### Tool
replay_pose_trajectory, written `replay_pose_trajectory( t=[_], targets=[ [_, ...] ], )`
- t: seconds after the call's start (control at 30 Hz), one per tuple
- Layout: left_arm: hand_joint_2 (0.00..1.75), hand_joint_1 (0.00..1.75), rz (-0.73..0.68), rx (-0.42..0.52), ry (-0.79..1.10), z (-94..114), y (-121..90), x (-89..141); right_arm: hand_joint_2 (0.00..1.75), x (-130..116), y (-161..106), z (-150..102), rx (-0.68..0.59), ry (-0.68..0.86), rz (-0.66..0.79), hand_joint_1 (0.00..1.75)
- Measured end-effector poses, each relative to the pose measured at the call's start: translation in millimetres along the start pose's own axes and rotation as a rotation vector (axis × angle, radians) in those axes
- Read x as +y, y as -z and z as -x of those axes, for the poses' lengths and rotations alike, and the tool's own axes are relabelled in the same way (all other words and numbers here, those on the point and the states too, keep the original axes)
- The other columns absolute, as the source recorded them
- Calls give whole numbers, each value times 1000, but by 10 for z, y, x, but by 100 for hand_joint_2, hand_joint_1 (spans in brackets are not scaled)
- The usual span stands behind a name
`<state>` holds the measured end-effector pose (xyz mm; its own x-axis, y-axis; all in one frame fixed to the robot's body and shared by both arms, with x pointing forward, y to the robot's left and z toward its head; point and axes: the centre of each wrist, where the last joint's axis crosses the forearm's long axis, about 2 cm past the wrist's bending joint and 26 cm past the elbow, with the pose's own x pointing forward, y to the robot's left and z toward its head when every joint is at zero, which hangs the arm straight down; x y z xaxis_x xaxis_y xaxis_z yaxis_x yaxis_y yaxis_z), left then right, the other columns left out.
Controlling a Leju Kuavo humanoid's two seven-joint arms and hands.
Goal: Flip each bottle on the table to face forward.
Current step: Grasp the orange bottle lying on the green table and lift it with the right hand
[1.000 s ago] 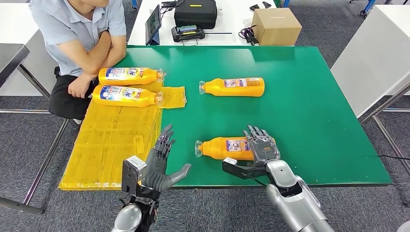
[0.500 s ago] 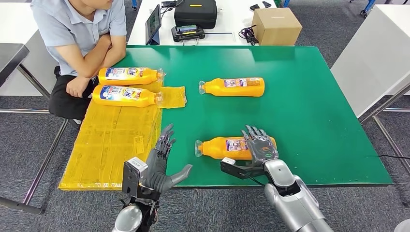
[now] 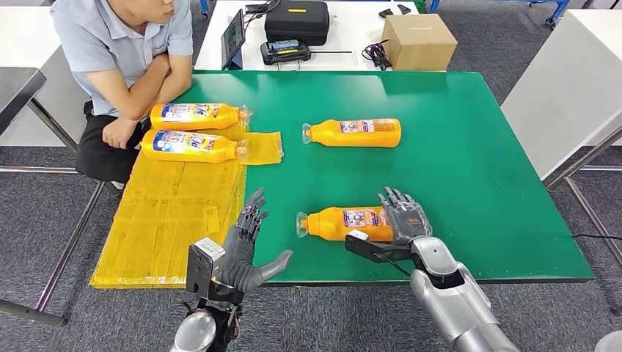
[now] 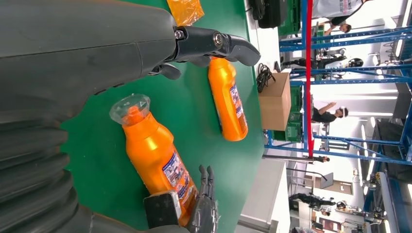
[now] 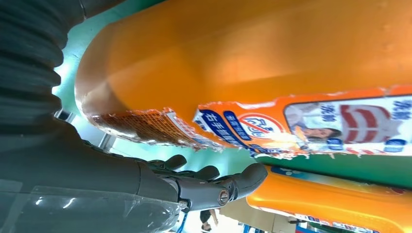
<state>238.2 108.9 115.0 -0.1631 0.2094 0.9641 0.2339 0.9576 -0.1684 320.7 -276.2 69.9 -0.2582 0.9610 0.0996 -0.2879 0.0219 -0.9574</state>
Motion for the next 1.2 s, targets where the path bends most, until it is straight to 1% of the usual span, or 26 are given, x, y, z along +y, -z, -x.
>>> replay_pose_trajectory(
  t=[0.03,0.13,0.17,0.4,0.53,0.67,0.77,0.9,1.1,1.2],
  targets=[
    [175,0,0,0,0,0,0,0,175,1,1,6,2,1,-1,17],
    [175,0,4,2,-2,0,1,-3,175,9,5,31,15,7,-8,146],
    [175,0,7,4,-3,1,2,-5,175,15,8,51,24,13,-13,173],
    [175,0,33,17,-8,21,13,-36,175,28,35,380,95,70,-33,175],
    [175,0,51,19,-11,30,21,-62,175,28,41,502,77,115,-42,175],
    [175,0,69,15,-25,51,32,-85,175,63,-16,665,40,226,-79,175],
    [175,0,77,16,-29,68,48,-97,175,76,-60,774,40,256,-88,175],
    [175,0,86,18,-32,83,56,-118,175,90,-94,844,44,269,-91,175],
    [175,0,83,10,-30,93,63,-132,175,124,-132,870,24,330,-75,175],
    [175,0,41,-13,-21,89,75,-121,175,154,-169,854,-42,436,-51,175]
  ],
)
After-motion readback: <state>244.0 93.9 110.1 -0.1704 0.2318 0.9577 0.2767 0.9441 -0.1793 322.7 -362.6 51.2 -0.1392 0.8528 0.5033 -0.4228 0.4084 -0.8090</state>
